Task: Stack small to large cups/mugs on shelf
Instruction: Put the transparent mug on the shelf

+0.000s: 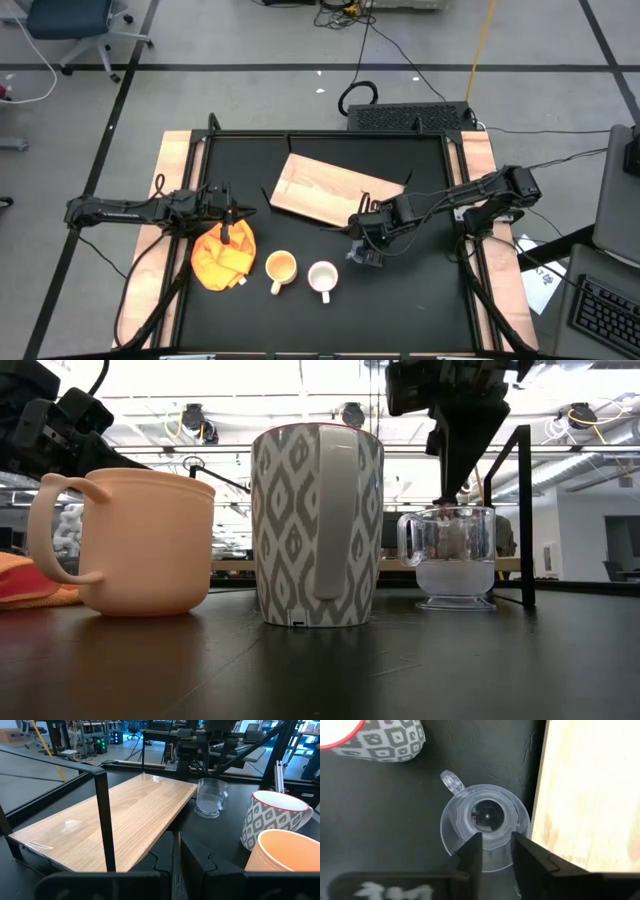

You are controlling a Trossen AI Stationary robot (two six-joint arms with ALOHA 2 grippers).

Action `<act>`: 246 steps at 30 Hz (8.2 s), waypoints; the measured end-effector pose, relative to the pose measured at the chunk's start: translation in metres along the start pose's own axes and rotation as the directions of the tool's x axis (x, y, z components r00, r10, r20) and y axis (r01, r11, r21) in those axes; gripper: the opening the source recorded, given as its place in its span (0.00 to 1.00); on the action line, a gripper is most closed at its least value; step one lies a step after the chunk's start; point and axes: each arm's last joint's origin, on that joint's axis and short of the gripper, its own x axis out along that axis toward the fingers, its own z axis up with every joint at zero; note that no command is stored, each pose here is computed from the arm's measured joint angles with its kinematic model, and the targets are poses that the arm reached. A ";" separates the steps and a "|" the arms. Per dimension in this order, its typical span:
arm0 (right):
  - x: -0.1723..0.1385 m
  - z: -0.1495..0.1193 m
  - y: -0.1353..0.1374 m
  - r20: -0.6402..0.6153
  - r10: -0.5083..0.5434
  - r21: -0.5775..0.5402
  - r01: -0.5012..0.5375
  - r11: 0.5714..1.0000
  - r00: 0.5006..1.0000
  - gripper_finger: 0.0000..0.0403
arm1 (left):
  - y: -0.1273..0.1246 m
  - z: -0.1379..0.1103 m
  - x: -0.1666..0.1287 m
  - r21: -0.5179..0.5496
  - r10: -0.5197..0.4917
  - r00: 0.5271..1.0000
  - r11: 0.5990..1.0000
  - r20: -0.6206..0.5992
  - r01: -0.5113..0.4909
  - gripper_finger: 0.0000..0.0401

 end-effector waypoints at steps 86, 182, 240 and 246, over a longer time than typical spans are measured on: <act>0.031 -0.007 -0.035 -0.037 0.020 -0.053 -0.022 0.998 0.999 0.30 | 0.000 -0.001 0.000 0.004 -0.005 1.000 1.000 -0.015 0.005 0.08; -0.039 0.043 -0.055 0.136 0.029 -0.061 -0.021 0.998 0.990 0.00 | 0.000 -0.002 0.000 0.007 -0.004 1.000 1.000 -0.016 0.004 0.08; -0.058 0.149 -0.130 0.287 -0.059 0.061 0.043 0.997 0.956 0.00 | 0.000 -0.002 0.000 0.009 -0.004 1.000 1.000 -0.017 0.004 0.08; -0.057 0.151 -0.150 0.299 -0.059 0.096 0.032 0.995 0.952 0.00 | 0.000 -0.002 0.000 0.016 -0.004 1.000 1.000 -0.017 0.004 0.08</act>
